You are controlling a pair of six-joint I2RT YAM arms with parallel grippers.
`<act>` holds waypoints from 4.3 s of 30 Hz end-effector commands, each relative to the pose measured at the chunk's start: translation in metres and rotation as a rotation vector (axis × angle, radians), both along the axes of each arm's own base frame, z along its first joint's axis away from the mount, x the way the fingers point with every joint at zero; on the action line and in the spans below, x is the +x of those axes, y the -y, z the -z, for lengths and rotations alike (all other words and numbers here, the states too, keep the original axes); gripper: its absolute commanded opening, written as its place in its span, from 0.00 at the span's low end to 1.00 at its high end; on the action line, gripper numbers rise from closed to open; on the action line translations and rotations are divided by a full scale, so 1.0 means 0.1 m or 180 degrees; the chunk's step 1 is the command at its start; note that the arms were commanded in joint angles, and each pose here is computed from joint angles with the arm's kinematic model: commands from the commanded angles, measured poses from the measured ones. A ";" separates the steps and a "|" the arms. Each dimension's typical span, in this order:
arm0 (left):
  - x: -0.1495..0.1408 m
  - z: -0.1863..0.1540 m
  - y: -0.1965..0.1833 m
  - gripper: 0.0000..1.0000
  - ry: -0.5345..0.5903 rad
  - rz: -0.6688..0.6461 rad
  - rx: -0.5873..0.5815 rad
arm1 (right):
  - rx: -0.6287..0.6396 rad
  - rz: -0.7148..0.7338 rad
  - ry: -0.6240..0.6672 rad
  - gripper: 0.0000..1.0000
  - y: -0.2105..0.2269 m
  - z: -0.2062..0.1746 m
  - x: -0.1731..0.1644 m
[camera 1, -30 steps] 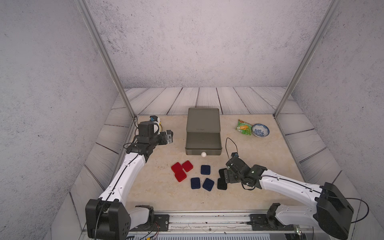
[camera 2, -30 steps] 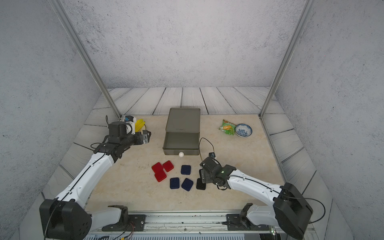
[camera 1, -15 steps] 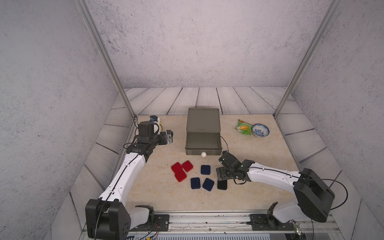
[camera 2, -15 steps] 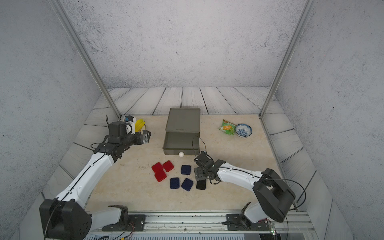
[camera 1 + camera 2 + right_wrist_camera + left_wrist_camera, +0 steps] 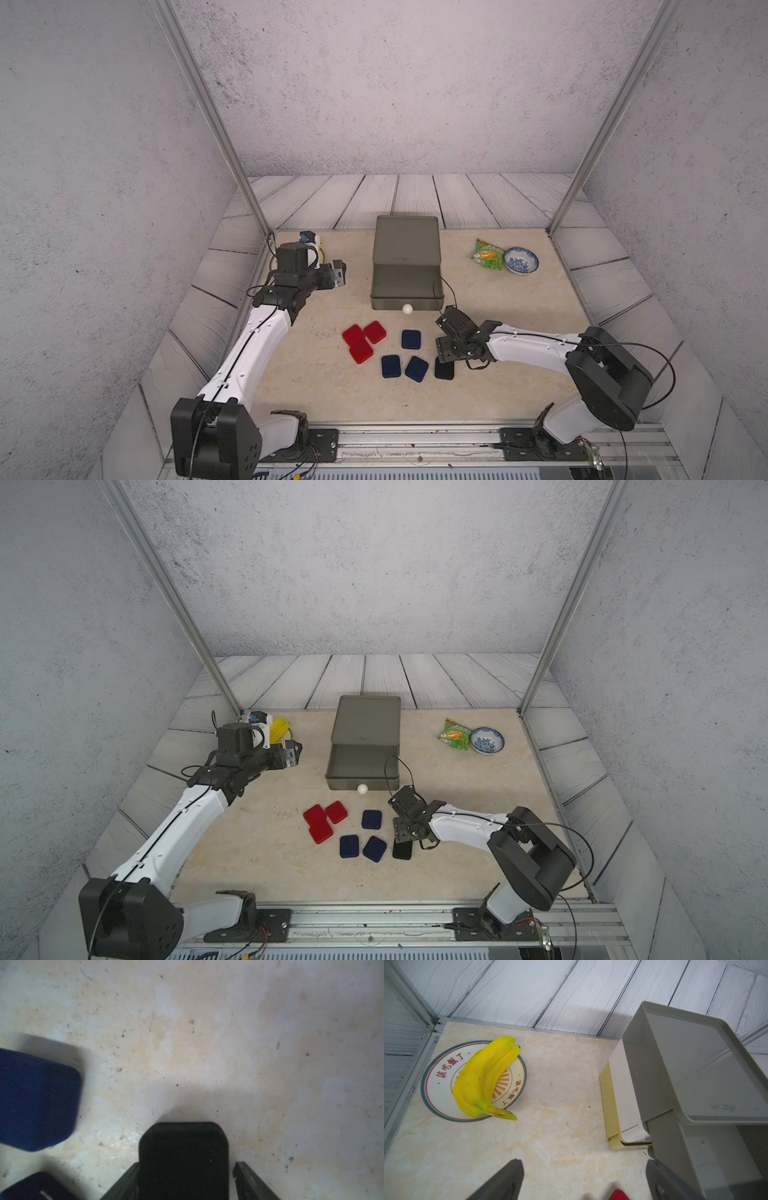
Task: Place the brooch boxes into the drawer by color
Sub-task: Pick up the brooch box from the center of the board, then place the brooch box in the drawer.
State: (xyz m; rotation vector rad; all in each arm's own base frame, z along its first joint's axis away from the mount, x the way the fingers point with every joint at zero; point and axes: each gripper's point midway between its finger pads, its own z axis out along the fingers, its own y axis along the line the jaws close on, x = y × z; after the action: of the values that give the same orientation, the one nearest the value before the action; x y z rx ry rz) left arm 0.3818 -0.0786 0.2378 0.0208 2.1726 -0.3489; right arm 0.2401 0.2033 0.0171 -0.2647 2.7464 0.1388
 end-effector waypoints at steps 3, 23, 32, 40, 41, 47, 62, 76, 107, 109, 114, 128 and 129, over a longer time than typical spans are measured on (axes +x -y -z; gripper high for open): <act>0.02 -0.07 0.01 0.99 0.0060 0.0018 0.0028 | -0.0073 0.0064 0.0006 0.47 0.09 0.03 -0.02; -0.31 -0.95 0.69 0.99 -0.0058 0.1146 -0.0784 | 0.0396 -0.0689 0.2033 0.37 0.35 -2.16 0.01; -0.84 -1.41 1.28 0.97 -0.0200 0.2073 -0.0918 | 0.0666 -0.1527 0.2462 0.35 -0.21 -2.87 0.11; -1.04 -1.34 1.55 0.83 -0.0505 0.2447 -0.0934 | 0.0804 -0.2050 0.2634 0.35 -0.68 -3.15 0.11; -1.05 -1.34 1.58 0.81 -0.0507 0.2489 -0.0935 | 0.0815 -0.2094 0.2640 0.35 -0.72 -3.16 0.11; -0.96 -1.26 1.49 0.84 -0.0411 0.2242 -0.0547 | 0.0809 -0.2283 0.2446 0.34 -0.93 -3.13 0.15; -0.46 -1.14 0.24 0.93 -0.0100 0.0256 0.0535 | 0.0461 -0.2081 0.1151 0.34 -1.35 -2.57 0.62; -0.43 -0.97 0.00 0.96 -0.0206 0.0138 0.0262 | 0.0498 -0.2161 0.0664 0.35 -1.80 -2.17 0.90; -0.42 -0.95 0.00 0.99 -0.0261 0.0226 0.0273 | 0.0377 -0.2195 0.0616 0.79 -1.85 -2.00 1.16; -0.42 -0.97 0.00 0.99 -0.0251 0.0227 0.0264 | 0.0377 -0.2191 0.0658 0.83 -1.83 -2.05 1.15; -0.45 -1.03 0.01 0.99 -0.0216 0.0233 0.0237 | 0.0468 -0.2176 0.0854 0.83 -1.74 -2.39 1.07; -0.89 -1.18 0.72 0.98 -0.0187 0.1101 0.0394 | 0.0662 -0.0994 0.1800 0.86 -0.21 -3.20 0.79; -0.97 -1.16 0.83 0.97 -0.0211 0.1199 0.0432 | 0.0667 -0.0819 0.1810 0.86 0.00 -3.22 0.78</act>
State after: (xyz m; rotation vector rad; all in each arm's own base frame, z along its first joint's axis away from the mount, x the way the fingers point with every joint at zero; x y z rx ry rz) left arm 0.3057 -0.1465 0.3526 0.3987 2.2395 -0.4462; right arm 0.3082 0.2471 0.3350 -0.7185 2.0848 0.3950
